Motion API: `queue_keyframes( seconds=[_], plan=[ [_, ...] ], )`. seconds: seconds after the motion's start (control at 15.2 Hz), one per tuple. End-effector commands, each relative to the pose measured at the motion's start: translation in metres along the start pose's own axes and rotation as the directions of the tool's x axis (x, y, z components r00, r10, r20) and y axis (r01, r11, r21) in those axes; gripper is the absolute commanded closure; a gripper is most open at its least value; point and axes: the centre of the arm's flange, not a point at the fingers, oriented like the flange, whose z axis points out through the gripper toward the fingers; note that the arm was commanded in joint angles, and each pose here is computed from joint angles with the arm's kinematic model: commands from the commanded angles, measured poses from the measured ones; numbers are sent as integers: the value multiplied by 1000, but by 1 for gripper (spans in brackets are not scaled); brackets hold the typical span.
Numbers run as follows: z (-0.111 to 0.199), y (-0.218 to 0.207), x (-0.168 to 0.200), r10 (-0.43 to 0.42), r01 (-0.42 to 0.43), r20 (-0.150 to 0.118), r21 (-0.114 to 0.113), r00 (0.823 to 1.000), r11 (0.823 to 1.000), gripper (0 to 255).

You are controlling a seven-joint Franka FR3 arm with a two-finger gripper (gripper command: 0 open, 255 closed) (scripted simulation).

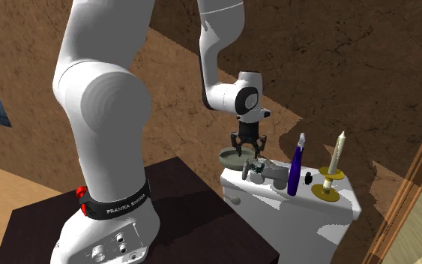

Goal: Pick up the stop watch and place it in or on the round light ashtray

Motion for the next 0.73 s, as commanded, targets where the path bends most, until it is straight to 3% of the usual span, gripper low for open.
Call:
queue_keyframes(
  seconds=[0.0, 0.26, 0.66],
  plan=[
    [9, 2, -25, 27, -27, -44, 11, 999, 1000, 0],
    [34, 3, -89, 98, -91, -152, 50, 984, 995, 0],
    [65, 1, -85, 98, -91, -152, 50, 984, 995, 0]
  ],
)
